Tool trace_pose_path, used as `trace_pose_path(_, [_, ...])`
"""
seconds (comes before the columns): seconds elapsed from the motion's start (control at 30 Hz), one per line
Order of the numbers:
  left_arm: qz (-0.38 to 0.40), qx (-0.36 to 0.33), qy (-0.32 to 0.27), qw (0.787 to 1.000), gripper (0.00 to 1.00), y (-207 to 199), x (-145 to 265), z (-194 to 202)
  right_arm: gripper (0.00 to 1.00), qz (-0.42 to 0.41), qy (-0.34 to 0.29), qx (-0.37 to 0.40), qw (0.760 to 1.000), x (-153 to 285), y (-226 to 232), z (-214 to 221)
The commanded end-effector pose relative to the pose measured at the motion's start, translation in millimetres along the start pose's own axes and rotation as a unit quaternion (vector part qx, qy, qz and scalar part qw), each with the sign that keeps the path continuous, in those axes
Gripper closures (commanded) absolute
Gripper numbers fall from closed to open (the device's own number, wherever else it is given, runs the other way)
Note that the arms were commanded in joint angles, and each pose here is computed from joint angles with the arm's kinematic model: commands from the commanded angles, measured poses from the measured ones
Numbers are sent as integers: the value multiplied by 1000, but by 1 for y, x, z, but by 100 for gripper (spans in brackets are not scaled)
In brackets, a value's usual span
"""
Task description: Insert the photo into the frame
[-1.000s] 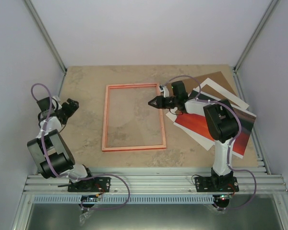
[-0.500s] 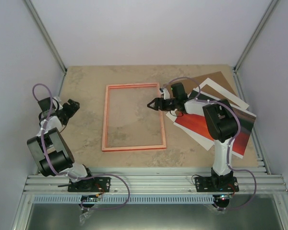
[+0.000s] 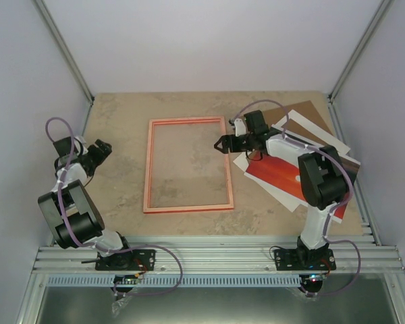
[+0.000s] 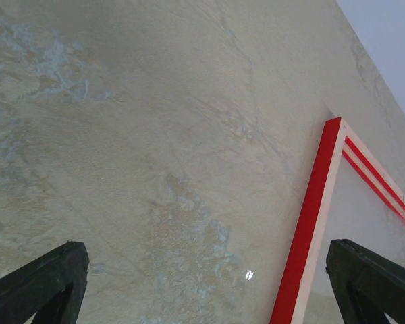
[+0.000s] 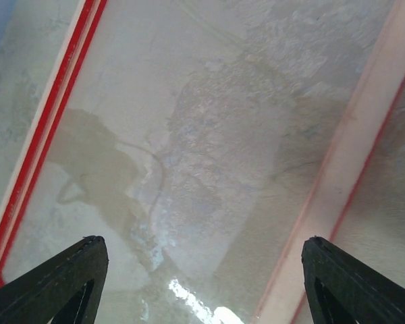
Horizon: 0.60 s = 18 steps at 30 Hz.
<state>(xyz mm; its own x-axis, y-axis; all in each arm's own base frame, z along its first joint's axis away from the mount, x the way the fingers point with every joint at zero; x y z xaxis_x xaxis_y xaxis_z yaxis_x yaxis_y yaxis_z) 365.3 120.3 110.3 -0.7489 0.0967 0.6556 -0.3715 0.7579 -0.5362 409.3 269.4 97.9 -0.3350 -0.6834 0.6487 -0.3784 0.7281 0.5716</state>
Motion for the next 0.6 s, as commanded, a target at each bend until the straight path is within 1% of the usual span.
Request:
trace_pose_path(0.0, [3,-25,-17,1000,2,-8,3,-14,21,49,-11,70,996,20,-7,-5])
trace_pose_path(0.07, [1,-31,-17,999,2,-9,2,-14,21,69,-7,84,994,23,-12,-1])
trace_pose_path(0.13, [-3,-38,-16,999,2,-10,2,-14,23,87,5,90,992,24,-19,6])
trace_pose_path(0.27, [-7,-44,-10,999,2,-10,0,-10,36,100,34,89,990,24,-30,29])
trace_pose_path(0.3, [-8,-45,-10,999,2,-10,0,-9,37,101,41,89,990,22,-31,35])
trace_pose_path(0.47, [-10,-45,-8,999,2,-10,-1,-8,39,114,66,96,987,11,-37,59])
trace_pose_path(0.57, [-11,-47,-9,999,2,-10,0,-8,45,142,72,106,982,5,-48,67])
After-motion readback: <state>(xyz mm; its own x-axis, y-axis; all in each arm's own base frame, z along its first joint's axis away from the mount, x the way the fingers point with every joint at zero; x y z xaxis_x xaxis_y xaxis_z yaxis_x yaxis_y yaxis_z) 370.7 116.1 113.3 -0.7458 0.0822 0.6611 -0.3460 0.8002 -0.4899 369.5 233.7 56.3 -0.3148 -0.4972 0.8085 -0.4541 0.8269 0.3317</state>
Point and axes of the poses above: each gripper's point midway between its finger pads, its own x axis back along the fingers, its own y axis along the line the jaws close on, z = x × y, the point moved 1 cm from there along x, back along the fingers, and after that the axes turned 4 degrees about -x, right-handed, at the moved point
